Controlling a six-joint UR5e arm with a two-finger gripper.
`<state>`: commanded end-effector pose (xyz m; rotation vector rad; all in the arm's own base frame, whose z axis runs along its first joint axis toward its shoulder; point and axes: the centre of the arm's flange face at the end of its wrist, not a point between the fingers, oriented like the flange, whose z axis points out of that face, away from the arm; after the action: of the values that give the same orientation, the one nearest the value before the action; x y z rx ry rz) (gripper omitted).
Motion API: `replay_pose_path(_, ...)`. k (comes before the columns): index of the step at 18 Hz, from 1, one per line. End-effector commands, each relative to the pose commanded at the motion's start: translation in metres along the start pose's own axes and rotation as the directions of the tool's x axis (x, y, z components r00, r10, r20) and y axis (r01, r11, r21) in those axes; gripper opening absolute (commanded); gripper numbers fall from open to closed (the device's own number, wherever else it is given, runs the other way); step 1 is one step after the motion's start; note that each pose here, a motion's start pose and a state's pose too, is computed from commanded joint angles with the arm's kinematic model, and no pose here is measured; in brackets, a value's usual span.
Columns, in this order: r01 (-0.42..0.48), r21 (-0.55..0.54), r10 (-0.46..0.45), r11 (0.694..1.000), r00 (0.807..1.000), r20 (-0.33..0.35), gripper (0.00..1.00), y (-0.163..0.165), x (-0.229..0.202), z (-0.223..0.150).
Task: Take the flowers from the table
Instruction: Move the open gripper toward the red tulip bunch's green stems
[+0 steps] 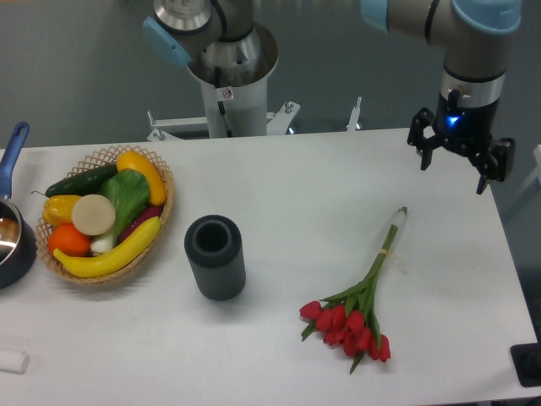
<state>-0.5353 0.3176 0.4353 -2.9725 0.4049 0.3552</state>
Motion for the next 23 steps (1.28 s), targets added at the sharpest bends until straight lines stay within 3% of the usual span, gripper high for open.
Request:
replay_pose_path(7, 0.010, 0.022, -0.010, 1.000, 1.000, -0.010, 1.00, -0.007, 0.005, 0.009)
replay_pose_path(11, 0.060, 0.032, -0.060, 0.998, 0.998, -0.002, 1.00, -0.008, 0.011, 0.019)
replay_pose_path(17, 0.161, 0.032, -0.160, 0.986, 0.987, -0.020, 1.00, -0.012, 0.034, 0.059)
replay_pose_path(23, 0.261, 0.022, -0.258, 0.965, 0.962, -0.084, 1.00, -0.054, 0.042, 0.109)
